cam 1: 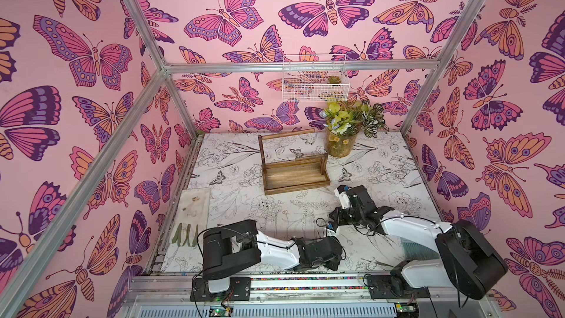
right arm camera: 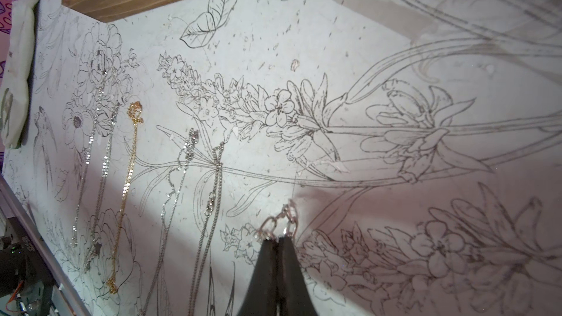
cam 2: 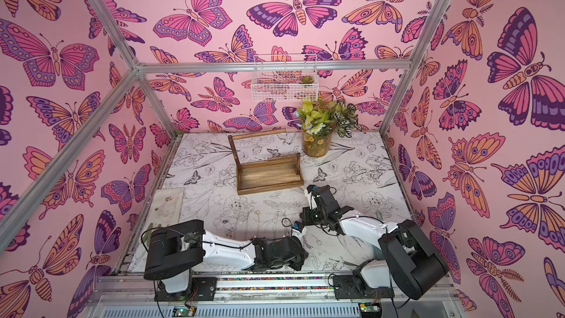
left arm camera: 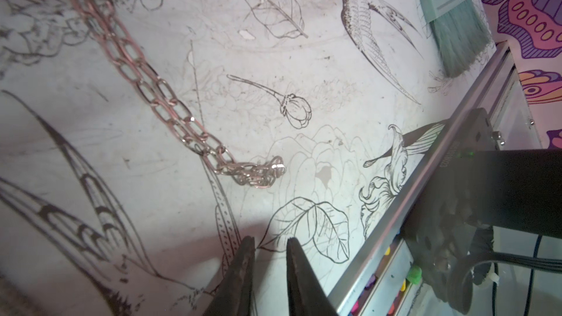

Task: Take the necklace off the jewelry display stand
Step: Place the necklace at the center of the board, then reset both arms

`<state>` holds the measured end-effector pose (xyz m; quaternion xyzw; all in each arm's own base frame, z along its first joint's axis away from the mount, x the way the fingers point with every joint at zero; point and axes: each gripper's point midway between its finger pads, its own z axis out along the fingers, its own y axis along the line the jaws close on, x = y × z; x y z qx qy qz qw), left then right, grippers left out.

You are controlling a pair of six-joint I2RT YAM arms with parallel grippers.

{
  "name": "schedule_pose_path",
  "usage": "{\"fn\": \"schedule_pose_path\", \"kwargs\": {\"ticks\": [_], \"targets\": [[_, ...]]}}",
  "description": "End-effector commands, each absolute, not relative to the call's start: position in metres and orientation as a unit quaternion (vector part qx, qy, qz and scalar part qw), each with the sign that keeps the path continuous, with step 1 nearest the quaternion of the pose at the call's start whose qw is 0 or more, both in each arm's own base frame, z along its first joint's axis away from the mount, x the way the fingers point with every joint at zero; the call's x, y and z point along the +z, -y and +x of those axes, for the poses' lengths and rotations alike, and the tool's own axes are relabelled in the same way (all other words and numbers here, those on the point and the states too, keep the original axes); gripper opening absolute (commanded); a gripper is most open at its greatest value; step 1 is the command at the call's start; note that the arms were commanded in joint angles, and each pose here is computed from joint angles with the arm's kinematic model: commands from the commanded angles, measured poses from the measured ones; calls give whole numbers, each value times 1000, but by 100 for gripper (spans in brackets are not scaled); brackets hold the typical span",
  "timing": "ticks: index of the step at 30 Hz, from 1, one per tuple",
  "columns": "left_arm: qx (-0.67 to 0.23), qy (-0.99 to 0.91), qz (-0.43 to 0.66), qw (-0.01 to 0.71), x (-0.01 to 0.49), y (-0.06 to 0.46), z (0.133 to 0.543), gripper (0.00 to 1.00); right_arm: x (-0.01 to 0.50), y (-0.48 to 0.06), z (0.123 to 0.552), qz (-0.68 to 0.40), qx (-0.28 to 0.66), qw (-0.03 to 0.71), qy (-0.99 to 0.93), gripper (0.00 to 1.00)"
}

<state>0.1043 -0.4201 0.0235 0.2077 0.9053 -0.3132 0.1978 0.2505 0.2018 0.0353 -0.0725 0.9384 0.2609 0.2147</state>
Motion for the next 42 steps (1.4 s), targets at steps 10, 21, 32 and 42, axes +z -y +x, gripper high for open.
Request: {"fn": "schedule_pose_path", "kwargs": {"ticks": [10, 21, 32, 42], "targets": [[-283, -911, 231, 193, 29, 404, 98, 48, 50, -196, 263, -79, 232, 247, -937, 63], [-263, -892, 243, 276, 85, 373, 126, 73, 113, -192, 268, -110, 222, 295, -923, 91], [-212, -871, 208, 391, 162, 284, 206, 94, 165, -158, 295, -113, 157, 390, -900, 99], [-130, -861, 153, 467, 185, 181, 266, 100, 160, -87, 334, -44, 45, 458, -887, 99]]}}
